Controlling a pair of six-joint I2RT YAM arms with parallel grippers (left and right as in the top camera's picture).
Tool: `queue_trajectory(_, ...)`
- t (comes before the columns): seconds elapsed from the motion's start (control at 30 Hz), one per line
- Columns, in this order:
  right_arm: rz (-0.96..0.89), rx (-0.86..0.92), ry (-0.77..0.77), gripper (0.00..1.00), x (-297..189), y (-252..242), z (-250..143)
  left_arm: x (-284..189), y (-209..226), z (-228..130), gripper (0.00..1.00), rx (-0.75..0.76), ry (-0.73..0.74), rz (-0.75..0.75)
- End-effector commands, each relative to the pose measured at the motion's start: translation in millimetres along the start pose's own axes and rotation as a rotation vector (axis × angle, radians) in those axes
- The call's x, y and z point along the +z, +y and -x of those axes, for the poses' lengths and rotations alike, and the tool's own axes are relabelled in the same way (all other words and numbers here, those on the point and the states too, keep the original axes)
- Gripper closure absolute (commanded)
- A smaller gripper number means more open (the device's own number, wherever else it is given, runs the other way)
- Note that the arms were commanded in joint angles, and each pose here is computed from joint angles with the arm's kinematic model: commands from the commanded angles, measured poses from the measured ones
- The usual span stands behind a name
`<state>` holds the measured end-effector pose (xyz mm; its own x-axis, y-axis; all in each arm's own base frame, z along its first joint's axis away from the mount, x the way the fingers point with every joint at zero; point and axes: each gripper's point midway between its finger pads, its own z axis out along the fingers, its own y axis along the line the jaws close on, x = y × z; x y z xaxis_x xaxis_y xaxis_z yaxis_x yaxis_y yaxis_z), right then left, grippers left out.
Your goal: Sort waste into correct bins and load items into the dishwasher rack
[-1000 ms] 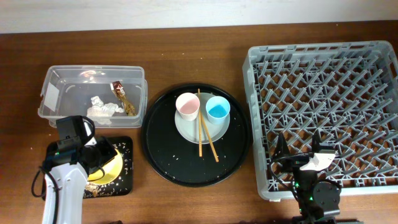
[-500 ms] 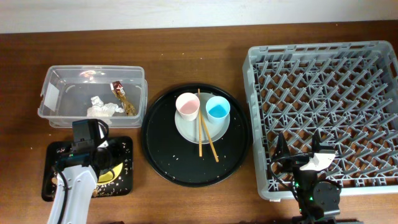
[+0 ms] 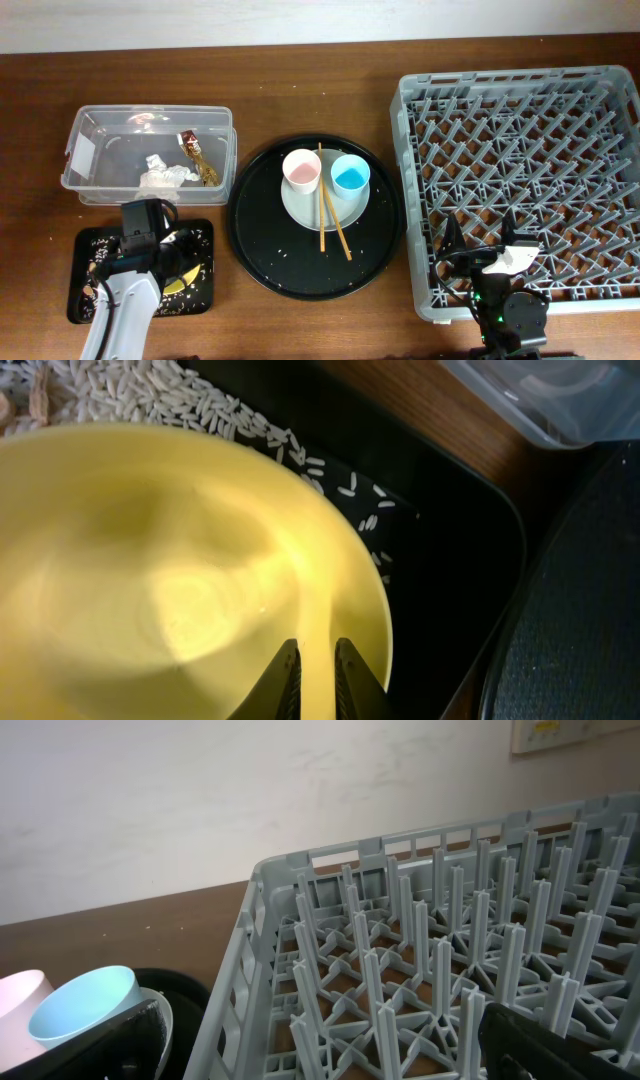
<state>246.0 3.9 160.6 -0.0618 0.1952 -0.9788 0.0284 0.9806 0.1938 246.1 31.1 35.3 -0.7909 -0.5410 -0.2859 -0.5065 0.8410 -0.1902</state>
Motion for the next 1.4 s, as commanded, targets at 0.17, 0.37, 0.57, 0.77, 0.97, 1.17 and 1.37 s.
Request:
queue_trajectory(0.17, -0.011, -0.003, 0.004, 0.02, 0.2, -2.7, -2.8, -39.3, -20.3, 32.8, 0.73, 0.008, -0.078, -0.048)
queue_trajectory(0.37, -0.011, -0.003, 0.004, 0.02, 0.2, -2.7, -2.8, -11.2, -11.0, 16.0, 0.69, 0.001, 0.015, -0.007)
queue_trajectory(0.57, -0.011, -0.003, 0.004, 0.02, 0.2, -2.7, -2.8, 5.4, -8.3, 12.6, 0.69, 0.016, 0.06, 0.013)
queue_trajectory(0.77, -0.011, -0.003, 0.004, 0.02, 0.2, -2.7, -2.8, 11.2, -7.4, 11.4, 0.89, 0.023, 0.074, 0.019)
queue_trajectory(0.97, -0.011, -0.003, 0.004, 0.02, 0.2, -2.7, -2.8, 10.2, -6.3, 13.8, 0.99, 0.024, 0.066, 0.028)
queue_trajectory(1.17, -0.011, -0.003, 0.004, 0.02, 0.2, -2.7, -2.8, -15.3, -7.7, 27.0, 1.0, 0.023, 0.05, 0.055)
queue_trajectory(1.37, -0.011, -0.003, 0.004, 0.02, 0.2, -2.7, -2.8, -66.3, -18.0, 51.3, 1.0, 0.026, -0.01, 0.052)
